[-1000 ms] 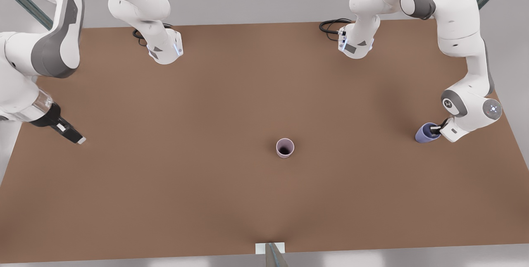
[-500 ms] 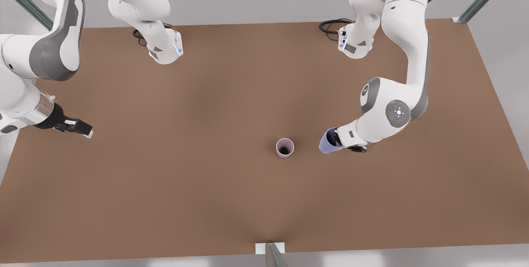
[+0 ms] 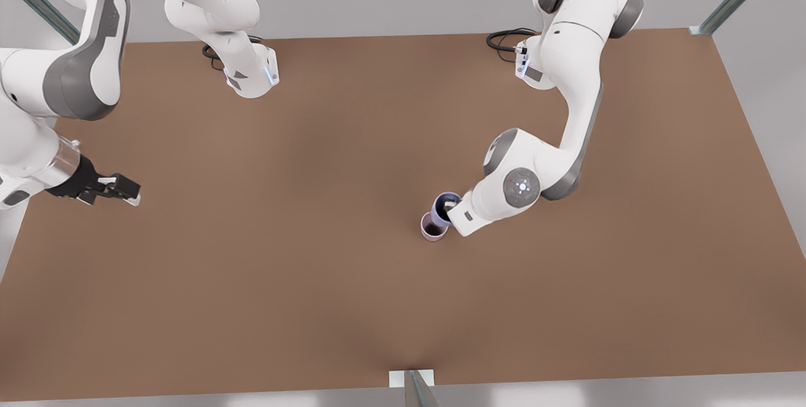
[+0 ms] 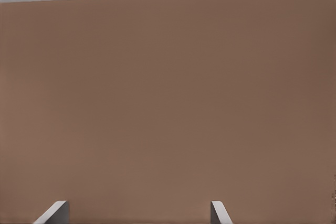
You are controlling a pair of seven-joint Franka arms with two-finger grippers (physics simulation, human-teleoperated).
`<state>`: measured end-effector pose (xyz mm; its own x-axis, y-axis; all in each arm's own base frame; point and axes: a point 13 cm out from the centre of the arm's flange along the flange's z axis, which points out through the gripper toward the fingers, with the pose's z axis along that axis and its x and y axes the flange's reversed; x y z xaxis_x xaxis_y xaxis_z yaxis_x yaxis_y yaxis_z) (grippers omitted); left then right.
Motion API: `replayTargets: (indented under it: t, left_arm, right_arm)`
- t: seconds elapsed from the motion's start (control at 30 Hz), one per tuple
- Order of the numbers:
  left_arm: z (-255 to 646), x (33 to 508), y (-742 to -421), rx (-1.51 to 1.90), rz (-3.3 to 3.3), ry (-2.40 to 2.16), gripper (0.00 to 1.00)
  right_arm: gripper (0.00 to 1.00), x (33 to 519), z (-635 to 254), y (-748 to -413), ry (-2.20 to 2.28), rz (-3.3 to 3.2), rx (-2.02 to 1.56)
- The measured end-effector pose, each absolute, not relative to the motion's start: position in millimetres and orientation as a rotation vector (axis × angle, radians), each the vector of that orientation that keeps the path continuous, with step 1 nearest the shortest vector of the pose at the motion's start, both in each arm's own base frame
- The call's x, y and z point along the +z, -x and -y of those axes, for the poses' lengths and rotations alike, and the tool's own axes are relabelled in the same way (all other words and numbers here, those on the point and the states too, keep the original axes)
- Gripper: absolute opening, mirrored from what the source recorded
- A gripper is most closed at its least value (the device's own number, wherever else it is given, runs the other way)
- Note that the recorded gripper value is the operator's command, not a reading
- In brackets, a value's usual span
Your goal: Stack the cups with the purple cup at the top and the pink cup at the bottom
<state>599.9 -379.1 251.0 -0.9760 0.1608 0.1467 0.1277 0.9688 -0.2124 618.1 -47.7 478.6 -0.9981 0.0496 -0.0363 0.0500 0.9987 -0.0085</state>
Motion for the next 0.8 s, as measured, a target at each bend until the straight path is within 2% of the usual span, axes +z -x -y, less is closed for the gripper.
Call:
replayTargets:
  t: [0.8]
  left_arm:
    - [400, 199, -593, 0.235, 2.901, -0.284, 0.21]
  right_arm:
    - [1.00, 478, 49, -620, 0.067, -3.099, -0.015]
